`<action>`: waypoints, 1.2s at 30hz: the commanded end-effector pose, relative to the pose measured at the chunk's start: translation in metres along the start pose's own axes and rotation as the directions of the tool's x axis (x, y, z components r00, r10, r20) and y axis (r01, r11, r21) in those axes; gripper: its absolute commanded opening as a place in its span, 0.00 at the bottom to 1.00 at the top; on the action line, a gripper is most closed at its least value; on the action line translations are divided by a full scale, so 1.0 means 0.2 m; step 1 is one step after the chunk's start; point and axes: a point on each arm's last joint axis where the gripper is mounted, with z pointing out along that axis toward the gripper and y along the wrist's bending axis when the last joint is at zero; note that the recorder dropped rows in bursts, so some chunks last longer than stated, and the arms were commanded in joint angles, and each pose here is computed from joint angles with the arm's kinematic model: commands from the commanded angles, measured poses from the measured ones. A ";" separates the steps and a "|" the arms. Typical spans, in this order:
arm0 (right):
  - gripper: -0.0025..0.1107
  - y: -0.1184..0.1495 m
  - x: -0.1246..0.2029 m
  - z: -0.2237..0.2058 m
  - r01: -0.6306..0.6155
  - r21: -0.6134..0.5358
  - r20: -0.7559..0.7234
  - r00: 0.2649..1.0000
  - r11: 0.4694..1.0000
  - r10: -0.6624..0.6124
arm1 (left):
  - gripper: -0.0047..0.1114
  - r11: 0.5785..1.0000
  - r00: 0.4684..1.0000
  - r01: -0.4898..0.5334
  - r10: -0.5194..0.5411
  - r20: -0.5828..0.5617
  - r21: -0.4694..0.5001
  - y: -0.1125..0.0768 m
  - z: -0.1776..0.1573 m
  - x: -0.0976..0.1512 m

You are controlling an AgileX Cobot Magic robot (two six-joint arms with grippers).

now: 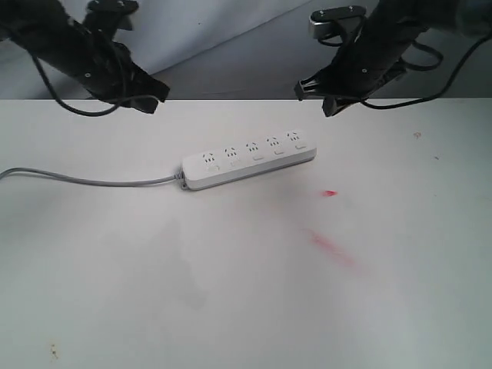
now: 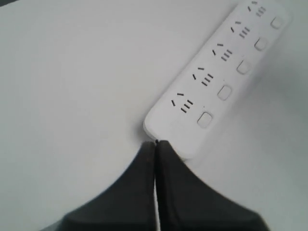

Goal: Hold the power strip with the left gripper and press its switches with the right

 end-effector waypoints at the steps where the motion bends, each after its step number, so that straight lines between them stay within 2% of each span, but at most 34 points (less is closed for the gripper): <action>1: 0.02 -0.07 -0.06 0.10 -0.037 -0.073 -0.043 0.998 0.997 0.034 | 0.04 0.991 0.982 -0.133 0.134 -0.131 0.018 -0.07 0.19 -0.04; 5: 0.02 -0.11 -0.11 0.21 -0.045 -0.095 -0.056 0.998 0.994 0.040 | 0.04 0.992 0.978 -0.120 0.125 -0.168 0.036 -0.09 0.35 -0.09; 14: 0.02 -0.10 -0.09 0.41 -0.046 -0.168 -0.043 0.998 0.985 0.039 | 0.04 0.993 0.965 -0.106 0.115 -0.234 0.050 -0.05 0.54 -0.02; 26: 0.02 -0.08 -0.05 0.51 -0.069 -0.196 -0.084 0.995 0.978 0.053 | 0.04 0.994 0.971 -0.100 0.107 -0.215 0.044 -0.04 0.57 -0.02; 31: 0.02 -0.03 -0.07 0.50 -0.085 -0.298 -0.051 0.996 0.951 0.073 | 0.04 0.995 0.977 -0.077 0.086 -0.195 0.056 -0.05 0.58 -0.02; 36: 0.02 -0.01 -0.06 0.51 -0.014 -0.210 -0.073 0.997 0.978 -0.002 | 0.04 0.995 0.961 -0.060 0.080 -0.265 0.080 -0.04 0.67 0.05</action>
